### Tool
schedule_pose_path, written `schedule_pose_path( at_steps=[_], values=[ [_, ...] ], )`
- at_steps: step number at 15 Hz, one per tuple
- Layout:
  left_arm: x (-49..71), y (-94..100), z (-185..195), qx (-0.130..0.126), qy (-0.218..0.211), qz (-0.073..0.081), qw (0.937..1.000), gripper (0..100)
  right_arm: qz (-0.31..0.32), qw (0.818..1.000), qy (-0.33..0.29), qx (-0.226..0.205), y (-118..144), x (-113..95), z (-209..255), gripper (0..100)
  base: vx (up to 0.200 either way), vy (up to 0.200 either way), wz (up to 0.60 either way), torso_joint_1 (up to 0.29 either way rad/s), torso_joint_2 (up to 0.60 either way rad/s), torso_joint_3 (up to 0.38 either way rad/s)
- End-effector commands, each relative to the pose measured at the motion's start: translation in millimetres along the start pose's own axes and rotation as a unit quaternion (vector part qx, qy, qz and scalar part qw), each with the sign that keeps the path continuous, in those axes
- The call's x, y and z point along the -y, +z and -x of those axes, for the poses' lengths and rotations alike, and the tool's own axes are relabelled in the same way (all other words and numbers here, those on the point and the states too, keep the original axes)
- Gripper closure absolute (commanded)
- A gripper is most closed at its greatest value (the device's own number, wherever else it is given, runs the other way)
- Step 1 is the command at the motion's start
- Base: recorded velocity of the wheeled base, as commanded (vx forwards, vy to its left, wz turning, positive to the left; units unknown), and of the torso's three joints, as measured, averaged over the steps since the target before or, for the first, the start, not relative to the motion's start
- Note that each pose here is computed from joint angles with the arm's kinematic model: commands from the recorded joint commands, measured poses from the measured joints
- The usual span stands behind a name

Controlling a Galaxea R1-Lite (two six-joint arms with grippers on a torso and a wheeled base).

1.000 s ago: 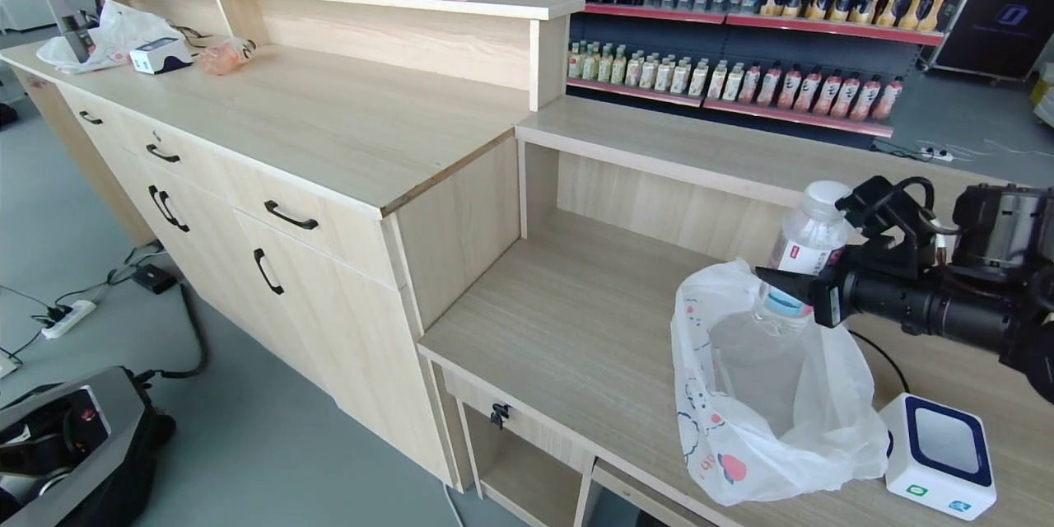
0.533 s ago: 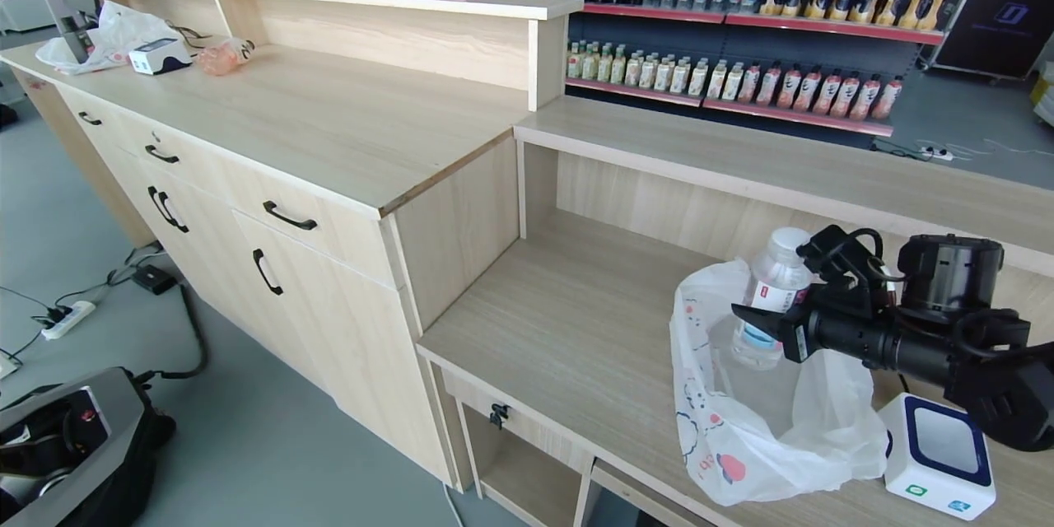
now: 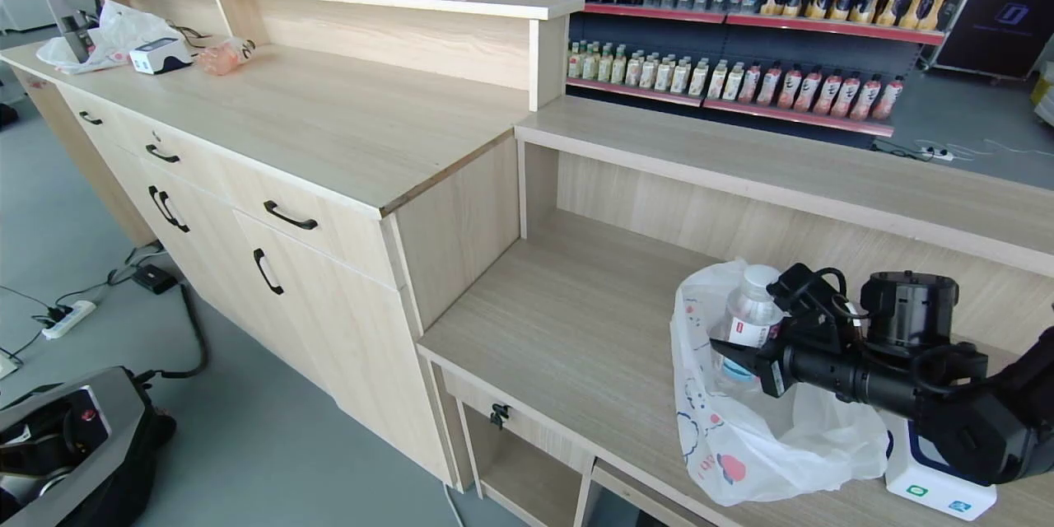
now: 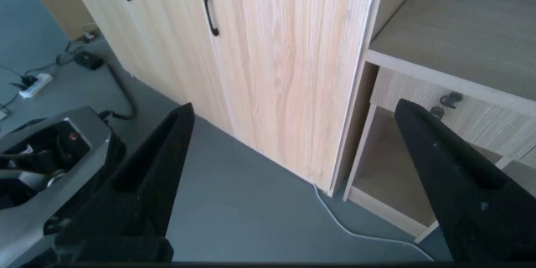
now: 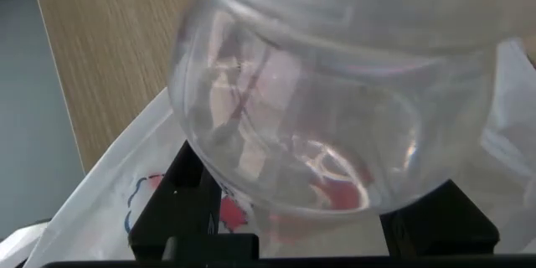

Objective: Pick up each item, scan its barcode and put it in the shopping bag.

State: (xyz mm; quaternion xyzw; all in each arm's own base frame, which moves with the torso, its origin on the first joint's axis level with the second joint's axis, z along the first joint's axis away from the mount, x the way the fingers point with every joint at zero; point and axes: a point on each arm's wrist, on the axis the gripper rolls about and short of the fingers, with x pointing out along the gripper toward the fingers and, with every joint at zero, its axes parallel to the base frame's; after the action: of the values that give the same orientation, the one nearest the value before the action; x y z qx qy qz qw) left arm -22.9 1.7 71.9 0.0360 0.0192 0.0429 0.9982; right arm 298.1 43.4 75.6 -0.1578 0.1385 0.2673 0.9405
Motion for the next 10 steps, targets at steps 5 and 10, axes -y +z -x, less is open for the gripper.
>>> schedule_pose_path(
  at_steps=[5,10],
  values=[
    [0.0,-0.1,0,0.000,0.000,0.000,1.0000,0,-0.007,0.999,0.035,-0.006,-27,-10,-8,100,0.000,0.000,0.00,0.000,0.00,0.000],
    [0.0,-0.1,0,0.000,0.001,0.000,1.0000,0,-0.010,0.998,0.055,-0.010,-42,-15,-11,100,0.000,0.000,0.00,0.000,0.00,0.000]
  ],
)
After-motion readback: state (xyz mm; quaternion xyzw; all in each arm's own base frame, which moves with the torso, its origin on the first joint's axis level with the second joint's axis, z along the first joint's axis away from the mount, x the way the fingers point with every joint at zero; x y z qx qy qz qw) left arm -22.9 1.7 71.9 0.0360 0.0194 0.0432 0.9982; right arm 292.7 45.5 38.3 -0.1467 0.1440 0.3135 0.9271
